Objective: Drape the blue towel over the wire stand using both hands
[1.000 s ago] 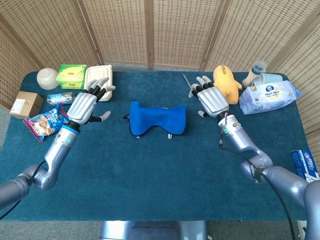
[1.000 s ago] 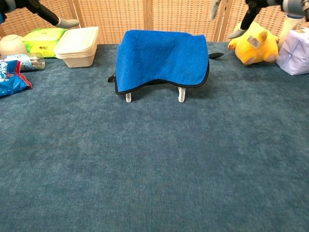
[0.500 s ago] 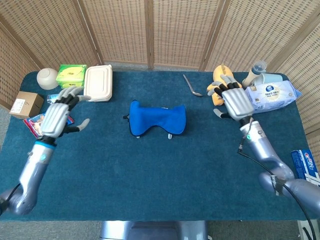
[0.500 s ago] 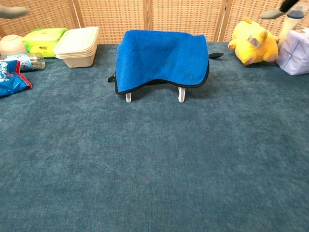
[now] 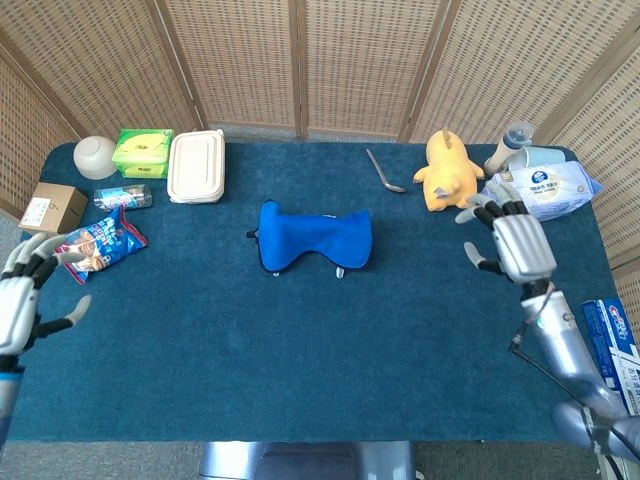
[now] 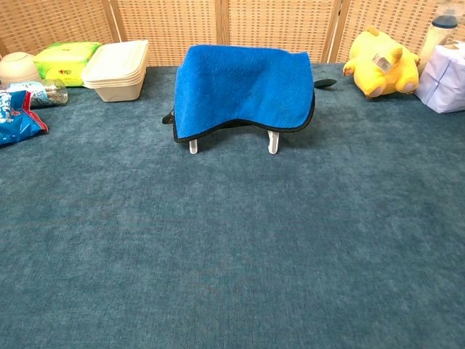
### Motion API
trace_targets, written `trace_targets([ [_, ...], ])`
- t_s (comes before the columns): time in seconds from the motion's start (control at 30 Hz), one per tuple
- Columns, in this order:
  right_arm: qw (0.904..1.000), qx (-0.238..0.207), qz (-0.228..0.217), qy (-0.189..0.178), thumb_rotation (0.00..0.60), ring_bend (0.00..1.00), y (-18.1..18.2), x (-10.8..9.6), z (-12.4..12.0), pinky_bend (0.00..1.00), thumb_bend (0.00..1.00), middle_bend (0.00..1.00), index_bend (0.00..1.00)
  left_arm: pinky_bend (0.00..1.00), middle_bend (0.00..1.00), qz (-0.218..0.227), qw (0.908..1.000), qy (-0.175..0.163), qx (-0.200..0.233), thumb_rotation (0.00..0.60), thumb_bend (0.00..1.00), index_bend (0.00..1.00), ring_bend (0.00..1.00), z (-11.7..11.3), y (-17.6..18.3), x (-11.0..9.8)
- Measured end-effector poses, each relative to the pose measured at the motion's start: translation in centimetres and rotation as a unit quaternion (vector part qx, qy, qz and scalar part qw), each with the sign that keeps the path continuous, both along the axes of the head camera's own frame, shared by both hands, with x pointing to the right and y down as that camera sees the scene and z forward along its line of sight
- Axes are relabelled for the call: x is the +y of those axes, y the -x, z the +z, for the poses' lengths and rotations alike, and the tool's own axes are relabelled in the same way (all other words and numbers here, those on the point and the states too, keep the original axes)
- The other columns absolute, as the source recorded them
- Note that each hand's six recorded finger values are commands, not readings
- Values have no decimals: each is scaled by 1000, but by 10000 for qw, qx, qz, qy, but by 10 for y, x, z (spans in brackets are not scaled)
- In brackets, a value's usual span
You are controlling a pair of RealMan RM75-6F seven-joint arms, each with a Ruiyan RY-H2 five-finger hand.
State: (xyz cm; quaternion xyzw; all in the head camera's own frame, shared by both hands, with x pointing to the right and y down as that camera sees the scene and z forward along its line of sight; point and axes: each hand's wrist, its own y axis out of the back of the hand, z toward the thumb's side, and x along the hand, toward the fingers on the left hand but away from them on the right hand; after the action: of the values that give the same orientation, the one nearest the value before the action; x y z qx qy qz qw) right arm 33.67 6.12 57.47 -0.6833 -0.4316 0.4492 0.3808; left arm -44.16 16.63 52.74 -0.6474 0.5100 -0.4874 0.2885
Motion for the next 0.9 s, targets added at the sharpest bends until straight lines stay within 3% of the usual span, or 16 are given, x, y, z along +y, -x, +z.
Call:
trace_targets([
  [0.57, 9911, 825, 1009, 259, 600, 132, -62, 97, -25, 85, 422, 277, 416, 84, 263, -882, 9916, 275, -904, 600, 408, 374, 113, -33, 54, 109],
  [0.77, 9857, 1106, 1190, 441, 600, 133, -73, 117, -28, 86, 424, 277, 422, 85, 269, -701, 9879, 381, -1327, 600, 408, 380, 116, -32, 54, 122],
  [0.9, 9858, 1082, 1204, 453, 600, 133, -75, 117, -29, 86, 423, 277, 423, 85, 273, -594, 9889, 366, -1314, 600, 408, 380, 117, -28, 46, 123],
])
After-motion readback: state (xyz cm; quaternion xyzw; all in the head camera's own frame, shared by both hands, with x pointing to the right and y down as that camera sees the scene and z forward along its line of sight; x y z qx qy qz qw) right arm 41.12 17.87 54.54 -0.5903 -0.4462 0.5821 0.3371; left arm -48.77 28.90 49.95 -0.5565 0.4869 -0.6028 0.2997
